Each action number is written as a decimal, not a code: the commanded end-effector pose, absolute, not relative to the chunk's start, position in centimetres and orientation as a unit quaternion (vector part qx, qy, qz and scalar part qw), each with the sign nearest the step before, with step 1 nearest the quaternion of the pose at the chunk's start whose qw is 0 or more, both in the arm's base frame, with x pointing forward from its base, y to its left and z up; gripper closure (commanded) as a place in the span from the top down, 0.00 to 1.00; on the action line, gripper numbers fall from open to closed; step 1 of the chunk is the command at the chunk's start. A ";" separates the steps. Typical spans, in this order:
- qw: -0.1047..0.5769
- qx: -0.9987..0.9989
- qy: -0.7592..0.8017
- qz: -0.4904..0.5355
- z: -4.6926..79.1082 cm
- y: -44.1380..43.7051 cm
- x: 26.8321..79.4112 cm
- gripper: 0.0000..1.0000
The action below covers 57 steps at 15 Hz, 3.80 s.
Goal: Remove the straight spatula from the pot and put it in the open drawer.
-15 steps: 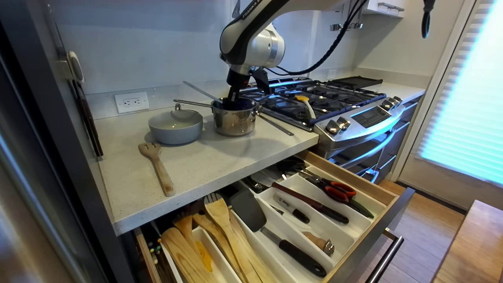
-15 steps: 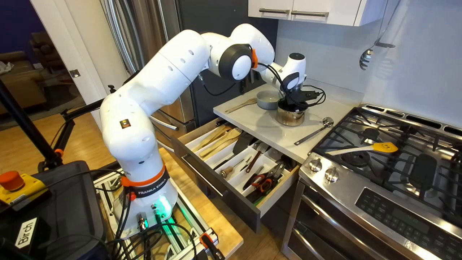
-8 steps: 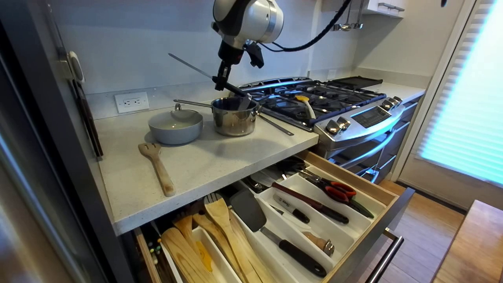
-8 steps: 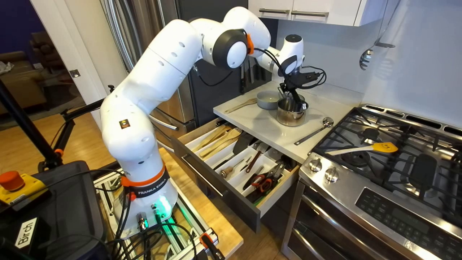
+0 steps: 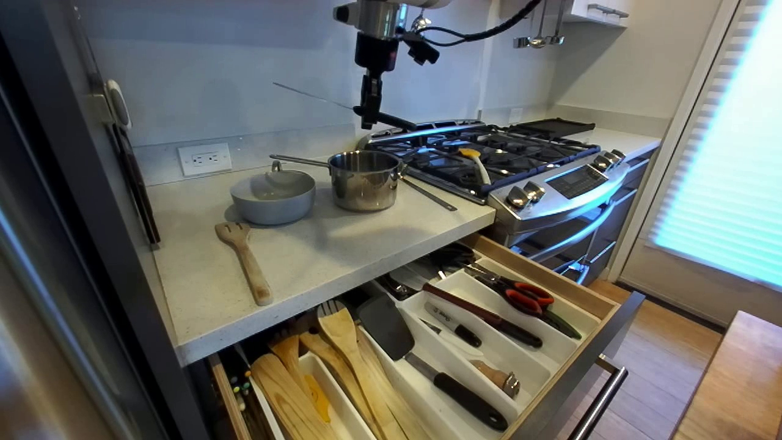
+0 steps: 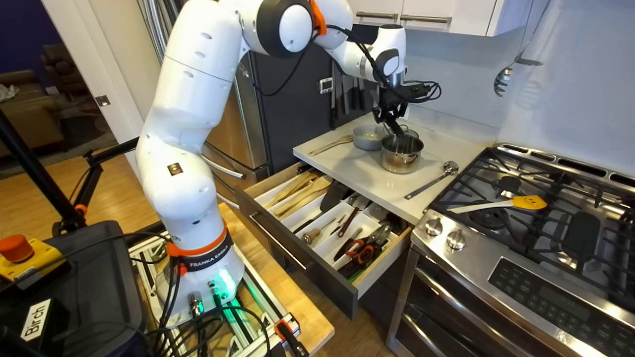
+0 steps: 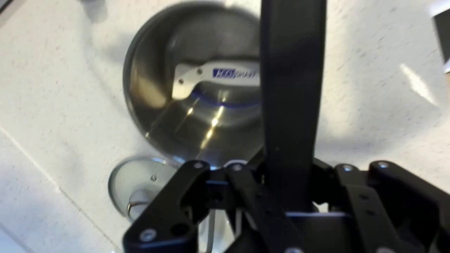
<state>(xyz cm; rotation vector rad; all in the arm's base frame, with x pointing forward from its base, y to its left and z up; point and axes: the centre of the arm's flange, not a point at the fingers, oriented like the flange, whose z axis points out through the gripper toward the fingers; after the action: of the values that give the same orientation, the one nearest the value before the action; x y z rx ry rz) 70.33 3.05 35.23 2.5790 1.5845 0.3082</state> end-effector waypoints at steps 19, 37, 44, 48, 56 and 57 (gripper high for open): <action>-0.062 0.961 0.255 -0.083 15.8 -0.7 34.9 0.02; -0.227 0.953 0.144 -0.142 6.9 -2.2 36.8 0.02; -0.207 0.964 0.130 -0.102 7.1 -2.5 40.7 0.02; -0.191 0.972 0.107 -0.089 5.6 -3.0 42.1 0.02; -0.152 0.980 0.098 -0.082 6.9 -1.7 41.3 0.49; -0.142 0.981 0.100 -0.087 7.5 -1.7 40.8 0.58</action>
<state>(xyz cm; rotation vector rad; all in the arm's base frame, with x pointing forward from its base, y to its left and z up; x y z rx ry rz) 42.57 -1.93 5.19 3.4519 0.3478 -0.2762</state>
